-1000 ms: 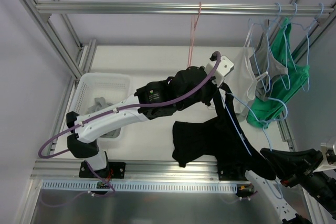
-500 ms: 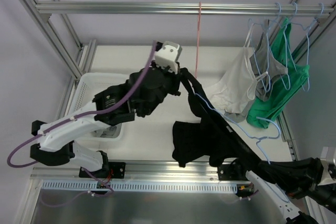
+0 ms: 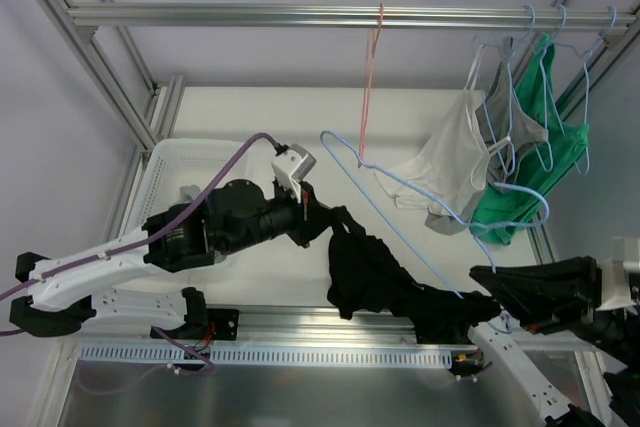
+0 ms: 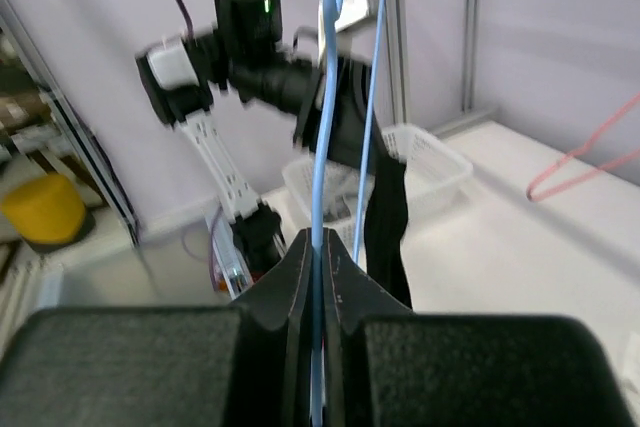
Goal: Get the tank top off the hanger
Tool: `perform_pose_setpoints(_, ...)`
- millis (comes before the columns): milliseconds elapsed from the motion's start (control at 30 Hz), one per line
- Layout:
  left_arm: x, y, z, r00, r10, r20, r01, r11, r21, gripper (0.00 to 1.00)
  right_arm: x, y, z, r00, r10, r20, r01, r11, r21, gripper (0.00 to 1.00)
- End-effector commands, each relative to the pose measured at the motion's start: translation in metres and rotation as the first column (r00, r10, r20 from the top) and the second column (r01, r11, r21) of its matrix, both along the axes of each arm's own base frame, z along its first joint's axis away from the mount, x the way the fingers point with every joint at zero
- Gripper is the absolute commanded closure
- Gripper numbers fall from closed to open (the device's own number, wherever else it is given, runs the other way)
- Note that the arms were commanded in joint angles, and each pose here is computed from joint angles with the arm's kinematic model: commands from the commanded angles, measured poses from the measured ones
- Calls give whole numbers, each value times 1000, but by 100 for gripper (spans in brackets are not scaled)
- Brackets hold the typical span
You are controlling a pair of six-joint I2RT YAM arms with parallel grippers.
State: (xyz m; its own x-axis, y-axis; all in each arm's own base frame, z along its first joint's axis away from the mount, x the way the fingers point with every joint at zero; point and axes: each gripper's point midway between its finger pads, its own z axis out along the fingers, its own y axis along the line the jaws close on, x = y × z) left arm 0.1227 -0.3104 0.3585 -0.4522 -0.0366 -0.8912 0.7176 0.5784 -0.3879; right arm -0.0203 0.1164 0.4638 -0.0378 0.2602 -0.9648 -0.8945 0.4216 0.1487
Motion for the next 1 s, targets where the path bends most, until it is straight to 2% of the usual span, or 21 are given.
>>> perform_pose_setpoints(0,-47,-36,3,968,-248,-44,241,962,-128,100,-1,4,62,989,34,144,-69,967,245,100)
perform_pose_setpoints(33,-67,-45,0,943,-331,-29,325,936,-134,100,15,11,57,996,41,83,-63,959,275,100)
perform_pose_setpoints(67,-82,-54,-5,913,-408,2,404,905,-135,100,18,12,68,992,37,120,-73,948,310,100)
perform_pose_setpoints(100,-97,-62,-18,878,-478,11,475,870,-133,100,30,18,68,994,42,105,-73,945,317,100)
perform_pose_setpoints(133,-125,-77,-12,807,-586,73,589,791,-164,100,40,24,71,992,65,104,-98,931,353,100)
perform_pose_setpoints(167,-136,-84,-18,783,-616,89,622,768,-152,100,47,26,73,993,71,97,-103,921,375,100)
perform_pose_setpoints(233,-152,-98,-22,752,-648,124,659,742,-122,100,63,30,75,993,69,93,-102,905,413,100)
perform_pose_setpoints(300,-158,-118,-39,764,-634,123,643,763,-64,100,76,24,80,992,-3,128,-57,884,464,100)
perform_pose_setpoints(333,-146,-124,-45,820,-562,108,569,820,-55,100,82,16,84,989,-67,130,-6,869,494,100)
perform_pose_setpoints(400,-126,-129,-68,889,-452,68,454,891,-21,100,89,5,85,972,-171,161,68,861,504,100)
perform_pose_setpoints(433,-113,-128,-76,929,-370,32,371,929,-24,100,88,-9,87,956,-242,163,118,832,542,100)
perform_pose_setpoints(467,-89,-120,-93,972,-232,34,231,973,13,100,96,-13,82,941,-295,166,165,827,537,100)
perform_pose_setpoints(533,-74,-113,-106,992,-129,13,129,991,22,100,98,-33,77,901,-404,159,249,782,572,100)
perform_pose_setpoints(667,-54,-102,-145,1000,12,5,-12,993,116,100,124,-55,50,784,-598,169,441,727,526,100)
perform_pose_setpoints(700,-47,-98,-152,998,59,8,-60,989,135,100,132,-58,42,731,-647,216,500,724,475,100)
perform_pose_setpoints(733,-45,-96,-158,996,92,-14,-89,987,136,100,140,-67,38,684,-698,211,557,687,466,100)
perform_pose_setpoints(833,-33,-80,-195,971,234,-38,-221,951,217,100,160,-78,26,597,-767,234,661,636,399,100)
perform_pose_setpoints(900,-28,-71,-205,954,297,-41,-278,929,246,100,172,-71,22,599,-762,245,677,646,353,100)
perform_pose_setpoints(967,-21,-54,-216,922,382,-53,-353,892,282,100,172,-71,24,638,-749,179,692,659,293,100)
